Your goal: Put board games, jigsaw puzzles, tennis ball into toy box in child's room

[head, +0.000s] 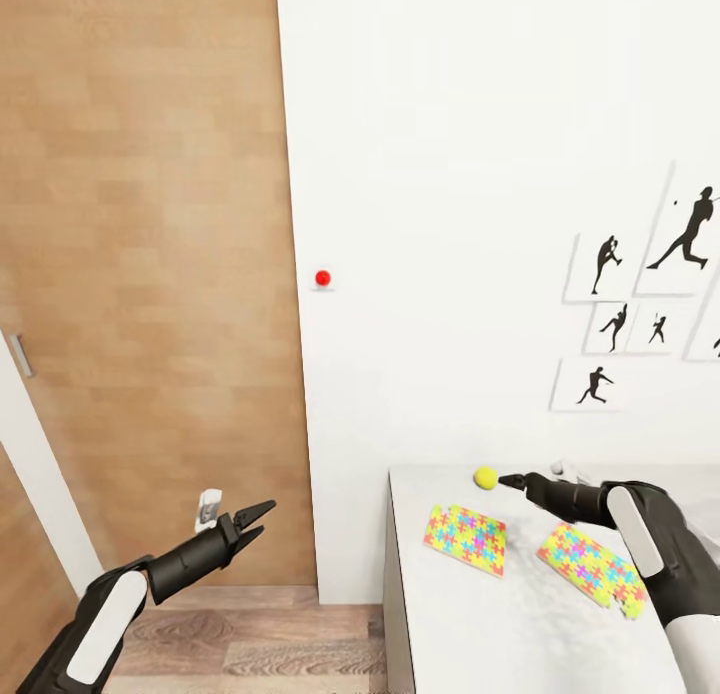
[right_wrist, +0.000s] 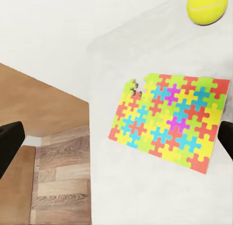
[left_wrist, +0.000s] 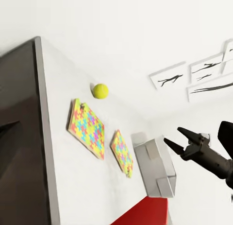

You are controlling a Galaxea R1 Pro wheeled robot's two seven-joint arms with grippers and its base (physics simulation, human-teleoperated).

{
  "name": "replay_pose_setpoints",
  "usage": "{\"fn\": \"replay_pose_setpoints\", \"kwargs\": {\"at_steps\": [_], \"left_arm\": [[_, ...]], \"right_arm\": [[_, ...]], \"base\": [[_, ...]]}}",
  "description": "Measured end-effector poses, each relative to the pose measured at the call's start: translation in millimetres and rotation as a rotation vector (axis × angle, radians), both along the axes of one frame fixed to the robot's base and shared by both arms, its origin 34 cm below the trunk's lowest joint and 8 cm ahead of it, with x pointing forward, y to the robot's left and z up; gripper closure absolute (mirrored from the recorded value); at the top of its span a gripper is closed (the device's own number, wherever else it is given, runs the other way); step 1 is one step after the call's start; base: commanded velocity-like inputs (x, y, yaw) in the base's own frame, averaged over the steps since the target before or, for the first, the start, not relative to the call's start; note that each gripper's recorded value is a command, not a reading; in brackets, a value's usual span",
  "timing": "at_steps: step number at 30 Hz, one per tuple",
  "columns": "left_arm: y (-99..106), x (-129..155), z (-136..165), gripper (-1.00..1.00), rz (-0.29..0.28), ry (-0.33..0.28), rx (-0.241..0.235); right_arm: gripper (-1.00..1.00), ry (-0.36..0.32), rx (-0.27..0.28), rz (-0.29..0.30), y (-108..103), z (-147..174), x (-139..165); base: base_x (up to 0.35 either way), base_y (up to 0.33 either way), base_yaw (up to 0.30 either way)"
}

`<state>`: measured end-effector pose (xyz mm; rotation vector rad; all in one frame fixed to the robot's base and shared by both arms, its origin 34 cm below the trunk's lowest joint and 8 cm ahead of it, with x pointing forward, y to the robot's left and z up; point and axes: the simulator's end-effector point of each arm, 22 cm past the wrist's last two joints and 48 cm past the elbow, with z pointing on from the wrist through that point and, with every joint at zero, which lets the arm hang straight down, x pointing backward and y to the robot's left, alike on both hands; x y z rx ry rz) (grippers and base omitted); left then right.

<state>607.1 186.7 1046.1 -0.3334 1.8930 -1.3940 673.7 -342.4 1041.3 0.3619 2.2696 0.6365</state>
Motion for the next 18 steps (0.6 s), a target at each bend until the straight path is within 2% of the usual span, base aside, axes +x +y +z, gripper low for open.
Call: {"fn": "replay_pose_setpoints", "kwargs": {"at_steps": [2, 8, 18], "left_arm": [[-1.2, 0.3, -1.2, -1.00, 0.000, 0.003, 0.000], [-4.4, 1.2, -4.4, -1.00, 0.000, 0.010, 0.000], [-5.7, 1.6, -15.2, -1.00, -0.003, 0.027, 0.026]], "right_arm": [[-1.00, 0.038, 0.024, -0.005, 2.9, -11.5, 4.3], [-1.00, 0.085, 0.053, -0.009, 7.4, -25.9, 9.5], [-1.00, 0.123, 0.069, -0.012, 10.3, -40.6, 11.9]], "base": [[0.000, 0.000, 0.000], [0.000, 0.000, 0.000], [0.000, 0.000, 0.000]]}}
